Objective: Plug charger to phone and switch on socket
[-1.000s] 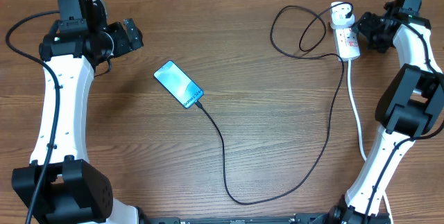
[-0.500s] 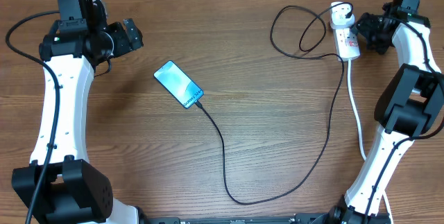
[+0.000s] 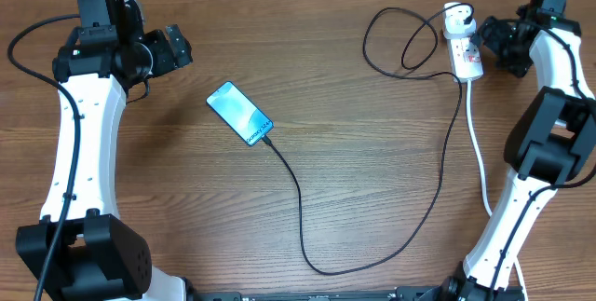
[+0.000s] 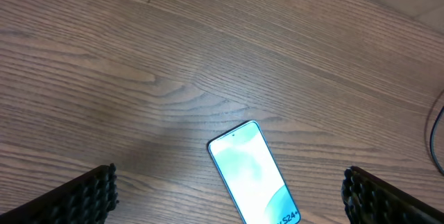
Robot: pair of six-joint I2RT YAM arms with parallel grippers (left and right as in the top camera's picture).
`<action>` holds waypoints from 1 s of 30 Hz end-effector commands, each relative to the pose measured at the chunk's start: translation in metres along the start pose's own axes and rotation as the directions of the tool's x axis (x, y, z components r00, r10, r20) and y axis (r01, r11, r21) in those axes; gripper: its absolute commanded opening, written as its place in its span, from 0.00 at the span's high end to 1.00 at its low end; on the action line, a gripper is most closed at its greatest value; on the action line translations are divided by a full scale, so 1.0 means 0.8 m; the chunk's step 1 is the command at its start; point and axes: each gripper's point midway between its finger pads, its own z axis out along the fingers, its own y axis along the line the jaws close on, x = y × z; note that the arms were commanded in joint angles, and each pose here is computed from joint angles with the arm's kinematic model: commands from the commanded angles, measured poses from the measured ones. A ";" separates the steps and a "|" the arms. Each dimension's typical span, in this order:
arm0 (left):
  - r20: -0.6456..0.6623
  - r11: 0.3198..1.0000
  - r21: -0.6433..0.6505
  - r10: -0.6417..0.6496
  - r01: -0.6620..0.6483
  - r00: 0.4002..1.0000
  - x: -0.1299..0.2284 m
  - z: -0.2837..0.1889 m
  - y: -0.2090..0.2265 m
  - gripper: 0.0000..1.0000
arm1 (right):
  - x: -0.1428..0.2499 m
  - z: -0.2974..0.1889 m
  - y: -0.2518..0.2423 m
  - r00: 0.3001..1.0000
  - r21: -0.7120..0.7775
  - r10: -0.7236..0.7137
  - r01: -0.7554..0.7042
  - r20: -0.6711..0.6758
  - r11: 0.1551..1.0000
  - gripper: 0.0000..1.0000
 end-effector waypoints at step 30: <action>0.003 1.000 -0.013 0.007 -0.007 1.000 -0.002 0.001 0.005 0.00 | 0.142 -0.624 0.061 0.870 -0.145 -0.065 0.154 0.489 0.977 0.00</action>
